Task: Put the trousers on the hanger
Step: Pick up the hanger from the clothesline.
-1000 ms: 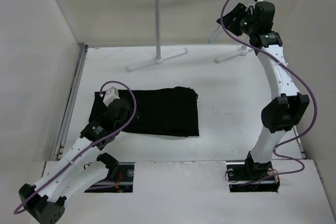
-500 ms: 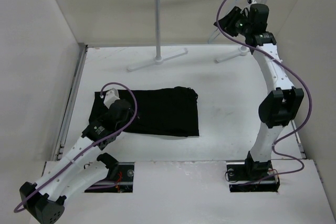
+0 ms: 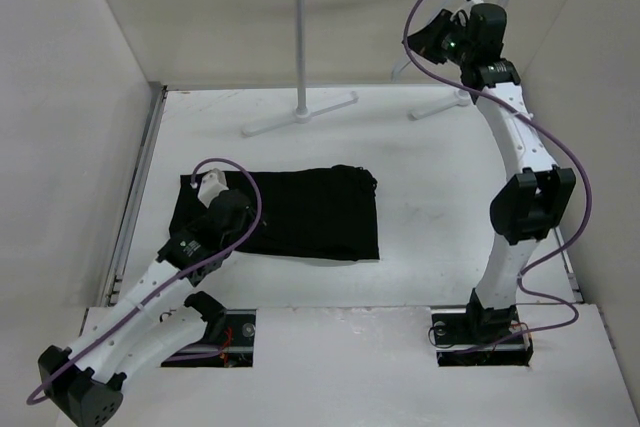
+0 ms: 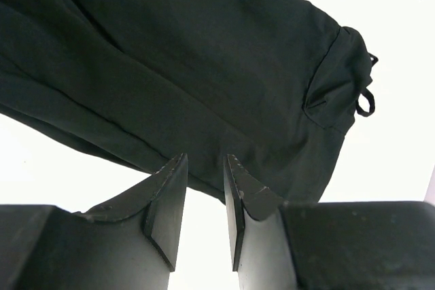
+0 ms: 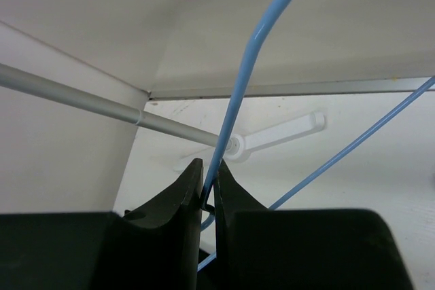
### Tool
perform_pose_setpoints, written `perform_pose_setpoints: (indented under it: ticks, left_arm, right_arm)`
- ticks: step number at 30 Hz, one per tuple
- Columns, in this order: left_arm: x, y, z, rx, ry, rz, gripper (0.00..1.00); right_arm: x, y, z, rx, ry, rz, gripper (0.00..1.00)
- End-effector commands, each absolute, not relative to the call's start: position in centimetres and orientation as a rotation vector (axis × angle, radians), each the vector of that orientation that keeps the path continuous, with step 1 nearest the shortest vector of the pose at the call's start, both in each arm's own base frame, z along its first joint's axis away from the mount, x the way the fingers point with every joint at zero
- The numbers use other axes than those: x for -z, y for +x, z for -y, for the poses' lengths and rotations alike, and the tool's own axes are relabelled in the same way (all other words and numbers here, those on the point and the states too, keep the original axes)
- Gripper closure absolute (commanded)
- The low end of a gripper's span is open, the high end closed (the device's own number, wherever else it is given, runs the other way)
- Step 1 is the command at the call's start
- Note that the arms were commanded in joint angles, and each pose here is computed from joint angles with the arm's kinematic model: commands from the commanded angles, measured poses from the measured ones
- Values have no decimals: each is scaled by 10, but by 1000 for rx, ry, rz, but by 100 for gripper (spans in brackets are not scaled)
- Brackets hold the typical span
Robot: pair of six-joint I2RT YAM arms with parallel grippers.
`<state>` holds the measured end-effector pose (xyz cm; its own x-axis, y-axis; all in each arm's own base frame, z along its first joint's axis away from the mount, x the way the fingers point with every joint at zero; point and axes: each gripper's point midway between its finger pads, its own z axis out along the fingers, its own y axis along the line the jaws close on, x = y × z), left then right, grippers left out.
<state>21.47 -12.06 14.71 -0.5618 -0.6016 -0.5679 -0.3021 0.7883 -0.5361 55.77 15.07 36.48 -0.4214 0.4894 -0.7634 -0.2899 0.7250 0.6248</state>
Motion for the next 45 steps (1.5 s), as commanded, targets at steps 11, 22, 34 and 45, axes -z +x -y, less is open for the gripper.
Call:
perform_pose_setpoints:
  ticks: [11,22,34,45]
  left_arm:
    - [-213,245,155,643,-584,-2094,71]
    - [-334,281,236,832,-216,-1979,58]
    - [-354,284,367,1019,83,-1985,50]
    - [-325,265,429,1082,219,-2041,53]
  right_arm:
    - [-437,476,-153,-785,-46,-1684,93]
    - [-367,373,-182,-783,-67,-1837,93]
    - [-262,254,-203,-834,-93,-2062,93]
    - [-233,219,-204,-888,-85,-2129,93]
